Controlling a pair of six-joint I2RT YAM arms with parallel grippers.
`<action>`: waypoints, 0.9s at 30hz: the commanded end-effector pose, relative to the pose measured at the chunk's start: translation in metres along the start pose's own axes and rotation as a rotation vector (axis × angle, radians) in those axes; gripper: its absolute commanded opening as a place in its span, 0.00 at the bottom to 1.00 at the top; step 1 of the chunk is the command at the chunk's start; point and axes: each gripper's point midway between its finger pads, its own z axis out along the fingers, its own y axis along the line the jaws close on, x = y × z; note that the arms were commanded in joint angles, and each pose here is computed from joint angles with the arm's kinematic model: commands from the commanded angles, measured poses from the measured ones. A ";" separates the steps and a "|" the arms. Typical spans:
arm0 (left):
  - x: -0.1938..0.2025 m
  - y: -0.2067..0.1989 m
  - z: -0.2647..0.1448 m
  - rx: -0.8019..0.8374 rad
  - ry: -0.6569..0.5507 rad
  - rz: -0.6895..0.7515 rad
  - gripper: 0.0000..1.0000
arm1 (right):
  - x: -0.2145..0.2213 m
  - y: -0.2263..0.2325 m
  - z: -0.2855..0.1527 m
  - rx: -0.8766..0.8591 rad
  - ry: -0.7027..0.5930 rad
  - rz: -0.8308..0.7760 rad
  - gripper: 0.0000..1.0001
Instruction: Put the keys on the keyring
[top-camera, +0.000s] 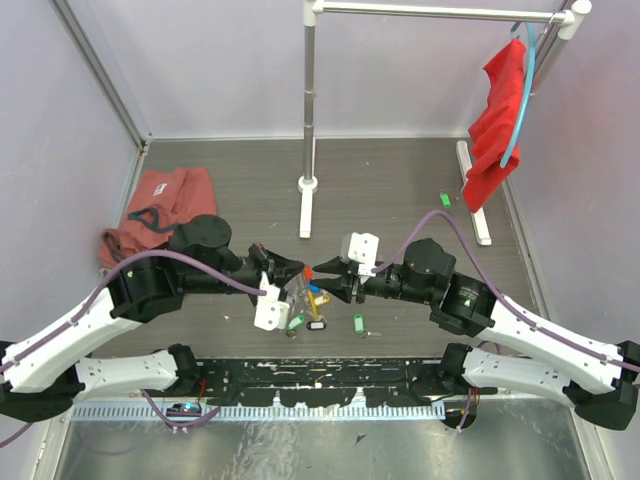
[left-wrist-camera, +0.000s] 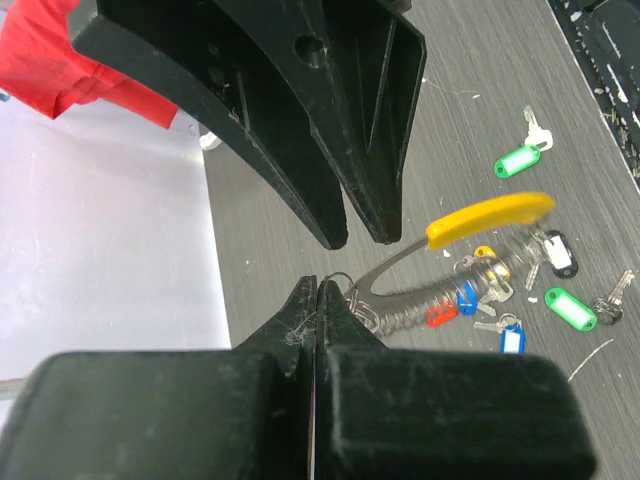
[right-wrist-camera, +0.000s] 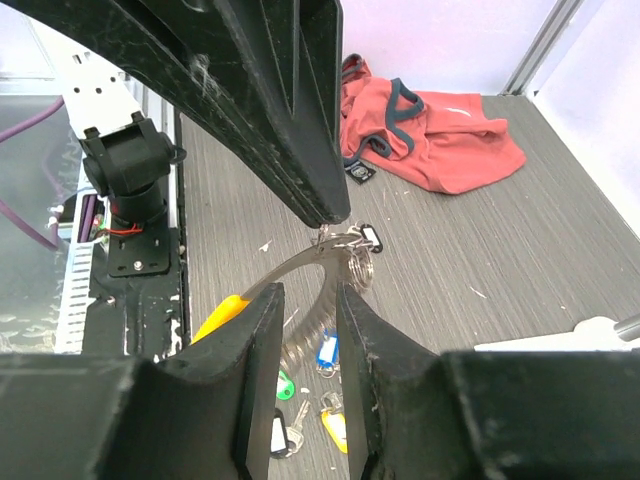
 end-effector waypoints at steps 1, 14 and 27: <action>-0.014 0.004 -0.003 -0.018 -0.066 0.023 0.00 | -0.038 -0.007 -0.002 0.020 -0.094 -0.041 0.34; -0.012 0.005 0.002 -0.014 -0.061 0.021 0.00 | -0.044 -0.002 0.008 -0.022 -0.114 -0.027 0.34; -0.011 0.003 0.004 -0.008 -0.059 0.018 0.00 | -0.045 -0.003 0.014 -0.022 -0.120 -0.025 0.32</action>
